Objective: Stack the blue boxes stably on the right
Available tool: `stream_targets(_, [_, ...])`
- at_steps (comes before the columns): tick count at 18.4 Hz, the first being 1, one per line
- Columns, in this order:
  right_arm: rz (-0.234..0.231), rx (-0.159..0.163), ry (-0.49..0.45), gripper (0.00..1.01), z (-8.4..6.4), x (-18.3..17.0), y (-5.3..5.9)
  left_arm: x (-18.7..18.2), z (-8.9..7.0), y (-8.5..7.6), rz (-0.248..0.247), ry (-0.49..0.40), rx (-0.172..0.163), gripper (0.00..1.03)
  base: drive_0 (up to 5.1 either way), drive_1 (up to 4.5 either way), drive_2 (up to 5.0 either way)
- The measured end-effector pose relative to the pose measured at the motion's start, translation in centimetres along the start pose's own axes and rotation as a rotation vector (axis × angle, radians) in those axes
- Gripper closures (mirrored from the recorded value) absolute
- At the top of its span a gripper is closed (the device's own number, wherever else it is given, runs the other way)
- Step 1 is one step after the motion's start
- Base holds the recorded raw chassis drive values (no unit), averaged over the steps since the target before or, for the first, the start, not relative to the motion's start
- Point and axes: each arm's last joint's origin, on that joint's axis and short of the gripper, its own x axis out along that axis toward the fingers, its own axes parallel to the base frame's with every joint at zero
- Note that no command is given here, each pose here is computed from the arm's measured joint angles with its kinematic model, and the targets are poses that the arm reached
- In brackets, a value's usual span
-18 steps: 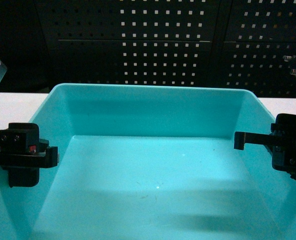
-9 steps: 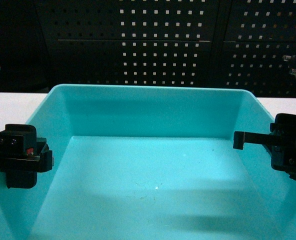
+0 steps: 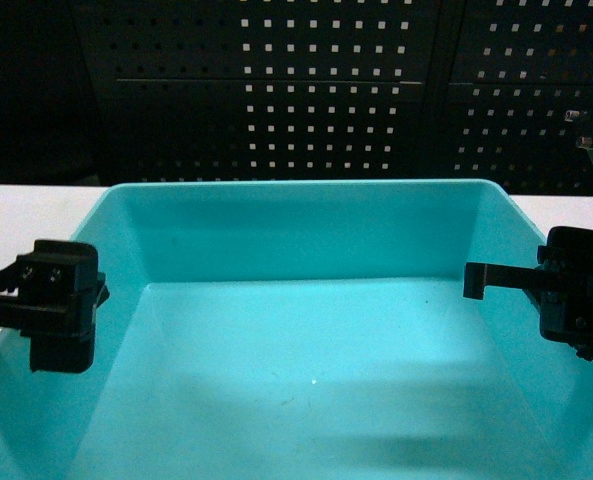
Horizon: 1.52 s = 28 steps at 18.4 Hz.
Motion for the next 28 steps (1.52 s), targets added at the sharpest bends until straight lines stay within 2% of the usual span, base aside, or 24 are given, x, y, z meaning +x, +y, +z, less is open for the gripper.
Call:
stream_targets(2, [0.000,0.000,0.000,0.99,0.0,0.0,0.0,-0.2,1.1,-0.7,-0.023,0.009,-0.032,0.05,0.0,0.00,0.0])
stream_targets(4, [0.000,0.000,0.000,0.99,0.0,0.0,0.0,-0.3,1.4,-1.2,-0.036,0.026,-0.066,0.05,0.0,0.00,0.0])
stream_targets(7, [0.000,0.000,0.000,0.99,0.0,0.0,0.0,0.1,0.7,-1.3,-0.035,0.087,-0.114,0.05,0.0,0.00,0.0])
stream_targets(9, [0.000,0.000,0.000,0.99,0.0,0.0,0.0,0.4,0.2,-1.2,-0.028,0.093,-0.157,0.05,0.0,0.00,0.0])
stream_targets(10, [0.000,0.000,0.000,0.99,0.0,0.0,0.0,0.5,0.0,-1.2,-0.025,0.100,-0.168,0.05,0.0,0.00,0.0])
stream_targets(15, [0.000,0.000,0.000,0.99,0.0,0.0,0.0,0.5,-0.4,-1.6,-0.039,0.104,-0.159,0.05,0.0,0.00,0.0])
stream_targets(22, [0.000,0.000,0.000,0.99,0.0,0.0,0.0,0.7,-0.1,-1.2,-0.034,0.099,-0.163,0.05,0.0,0.00,0.0])
stream_targets(25, [0.000,0.000,0.000,0.99,0.0,0.0,0.0,0.6,-0.2,-1.6,-0.062,0.119,-0.153,0.05,0.0,0.00,0.0])
stream_targets(28, [0.000,0.000,0.000,0.99,0.0,0.0,0.0,0.6,-0.1,-1.6,-0.068,0.122,-0.152,0.05,0.0,0.00,0.0])
